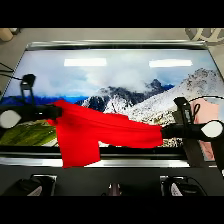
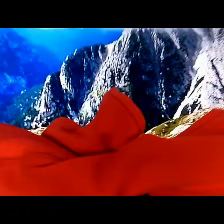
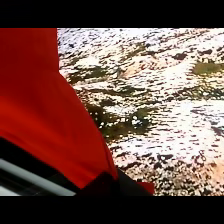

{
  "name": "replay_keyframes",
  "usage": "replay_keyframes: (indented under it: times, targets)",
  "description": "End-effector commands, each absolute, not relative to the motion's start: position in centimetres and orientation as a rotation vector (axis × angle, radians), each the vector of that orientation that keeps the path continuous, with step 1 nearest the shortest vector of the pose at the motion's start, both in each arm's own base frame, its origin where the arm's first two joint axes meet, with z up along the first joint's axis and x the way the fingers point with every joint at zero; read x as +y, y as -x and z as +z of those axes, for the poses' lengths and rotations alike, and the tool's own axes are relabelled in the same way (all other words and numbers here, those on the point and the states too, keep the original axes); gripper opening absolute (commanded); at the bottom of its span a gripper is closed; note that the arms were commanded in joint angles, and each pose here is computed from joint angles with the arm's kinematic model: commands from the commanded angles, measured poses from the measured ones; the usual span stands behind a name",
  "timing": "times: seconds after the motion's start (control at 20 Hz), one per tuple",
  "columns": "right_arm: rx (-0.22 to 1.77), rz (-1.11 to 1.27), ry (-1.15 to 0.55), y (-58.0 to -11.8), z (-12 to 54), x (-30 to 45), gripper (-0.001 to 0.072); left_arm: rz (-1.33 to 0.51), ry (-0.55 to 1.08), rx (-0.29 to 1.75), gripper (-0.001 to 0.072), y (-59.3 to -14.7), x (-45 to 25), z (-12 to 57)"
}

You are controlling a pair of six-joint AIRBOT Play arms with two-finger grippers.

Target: Fold the shirts.

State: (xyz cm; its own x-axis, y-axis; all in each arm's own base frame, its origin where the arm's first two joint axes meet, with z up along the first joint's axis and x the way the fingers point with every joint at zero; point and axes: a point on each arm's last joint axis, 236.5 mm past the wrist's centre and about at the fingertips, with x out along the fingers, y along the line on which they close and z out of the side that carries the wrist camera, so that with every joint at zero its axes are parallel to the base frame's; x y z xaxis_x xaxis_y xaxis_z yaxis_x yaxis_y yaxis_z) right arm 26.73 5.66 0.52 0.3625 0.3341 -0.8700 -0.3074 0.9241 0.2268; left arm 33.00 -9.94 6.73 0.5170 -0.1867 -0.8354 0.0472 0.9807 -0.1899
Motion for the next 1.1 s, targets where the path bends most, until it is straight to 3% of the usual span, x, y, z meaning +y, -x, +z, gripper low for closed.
replay_keyframes:
  times: [0.0, 0.15, 0.2, 0.25, 0.3, 0.35, 0.4, 0.5, 0.65, 0.75, 0.8, 0.85, 1.05]
  targets:
    - [1.105, 0.330, -0.086, -29.7, -3.6, 4.7, 0.0015, -0.162, 0.165, 1.087, 0.0041, -37.1, -12.0, 0.3]
    - [1.126, 0.297, -0.151, -30.1, -4.4, 4.8, 0.0015, -0.156, 0.191, 1.180, 0.0043, -40.0, -13.5, -2.9]
    - [1.127, 0.299, -0.159, -30.1, -4.4, 4.9, 0.0015, -0.158, 0.203, 1.224, 0.0082, -40.1, -14.0, -3.6]
    - [1.126, 0.299, -0.159, -30.1, -4.4, 4.9, 0.0015, -0.163, 0.193, 1.280, 0.0274, -39.8, -14.2, -4.0]
    - [1.133, 0.304, -0.158, -29.9, -4.4, 5.0, 0.0015, -0.200, 0.127, 1.328, 0.0539, -39.3, -13.9, -3.8]
    - [1.144, 0.320, -0.148, -29.6, -4.5, 5.1, 0.0015, -0.248, 0.032, 1.378, 0.0680, -38.5, -12.9, -3.2]
    - [1.156, 0.341, -0.132, -29.2, -4.6, 5.3, 0.0015, -0.277, -0.033, 1.396, 0.0670, -38.2, -11.5, -2.1]
    - [1.170, 0.396, -0.074, -28.5, -4.8, 5.5, 0.0015, -0.263, -0.006, 1.370, 0.0604, -38.4, -8.1, 0.8]
    - [1.193, 0.416, -0.009, -27.9, -5.2, 5.0, 0.0015, -0.174, 0.230, 1.403, 0.0600, -35.4, -2.7, 1.9]
    - [1.199, 0.416, -0.001, -27.8, -5.3, 4.9, 0.0015, -0.183, 0.415, 1.477, 0.0598, -31.6, -2.0, -0.7]
    - [1.199, 0.416, -0.002, -27.8, -5.3, 4.9, 0.0015, -0.171, 0.499, 1.515, 0.0549, -29.9, -2.0, -2.5]
    - [1.199, 0.417, -0.003, -27.7, -5.3, 4.9, 0.0015, -0.155, 0.575, 1.551, 0.0454, -28.4, -2.3, -4.5]
    - [1.199, 0.415, -0.005, -27.8, -5.3, 4.9, 0.0015, -0.135, 0.685, 1.526, 0.0470, -26.7, -4.3, -9.4]
